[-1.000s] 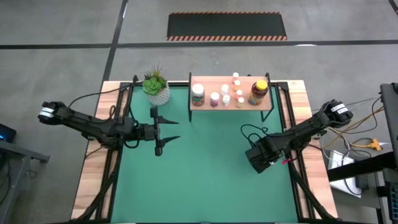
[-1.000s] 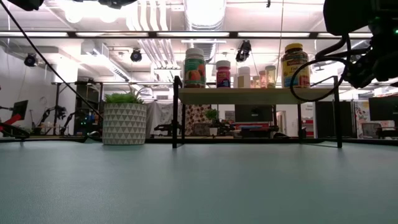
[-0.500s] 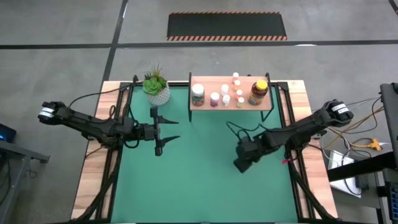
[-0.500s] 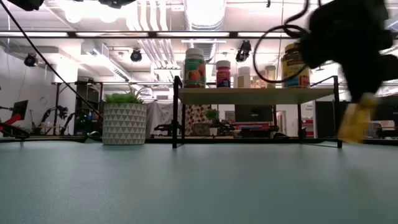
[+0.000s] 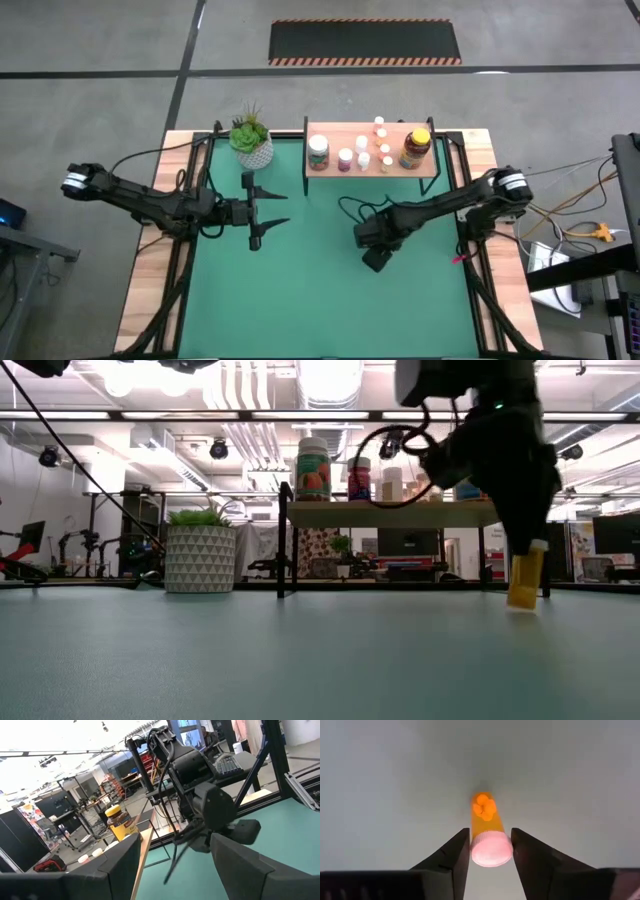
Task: Pick and place medicine bottles onto shelf by color
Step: Move the orange medicine bottle to the middle left of the table, then adjust the large yellow medicine bottle on the shelf
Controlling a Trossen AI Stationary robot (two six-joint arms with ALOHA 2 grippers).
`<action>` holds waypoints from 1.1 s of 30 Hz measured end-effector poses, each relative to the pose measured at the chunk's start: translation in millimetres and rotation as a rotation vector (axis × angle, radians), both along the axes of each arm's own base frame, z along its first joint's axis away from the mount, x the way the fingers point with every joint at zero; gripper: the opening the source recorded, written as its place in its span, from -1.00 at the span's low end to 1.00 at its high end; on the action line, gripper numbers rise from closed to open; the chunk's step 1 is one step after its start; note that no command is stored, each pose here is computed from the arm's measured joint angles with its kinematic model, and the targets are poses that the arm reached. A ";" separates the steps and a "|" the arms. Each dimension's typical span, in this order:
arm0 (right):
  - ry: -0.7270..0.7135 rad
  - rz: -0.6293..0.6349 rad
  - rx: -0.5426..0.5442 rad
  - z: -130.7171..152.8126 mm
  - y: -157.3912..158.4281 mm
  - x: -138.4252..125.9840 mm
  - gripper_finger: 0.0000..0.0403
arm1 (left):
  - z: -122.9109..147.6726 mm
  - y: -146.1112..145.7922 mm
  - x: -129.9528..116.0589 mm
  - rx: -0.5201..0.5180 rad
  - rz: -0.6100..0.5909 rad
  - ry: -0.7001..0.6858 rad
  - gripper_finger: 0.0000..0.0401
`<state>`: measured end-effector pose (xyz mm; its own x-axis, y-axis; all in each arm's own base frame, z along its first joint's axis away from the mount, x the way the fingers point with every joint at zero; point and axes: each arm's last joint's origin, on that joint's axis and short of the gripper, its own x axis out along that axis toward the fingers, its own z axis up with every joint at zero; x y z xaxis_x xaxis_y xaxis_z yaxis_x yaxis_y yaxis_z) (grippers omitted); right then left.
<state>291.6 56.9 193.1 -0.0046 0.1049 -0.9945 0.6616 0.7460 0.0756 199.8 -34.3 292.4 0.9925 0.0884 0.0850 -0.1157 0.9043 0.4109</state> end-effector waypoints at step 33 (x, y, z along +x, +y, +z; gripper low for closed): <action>-0.513 -0.024 -0.865 175.9 -74.7 -63.5 -0.53 | 0.1 0.2 0.0 -0.001 0.001 -0.001 0.12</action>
<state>228.1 -17.8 368.9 0.4381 -0.6599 -0.6105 0.7166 0.6664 -0.2061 199.9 -34.2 292.4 0.9923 0.0891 0.0857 -0.1166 0.9046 0.4100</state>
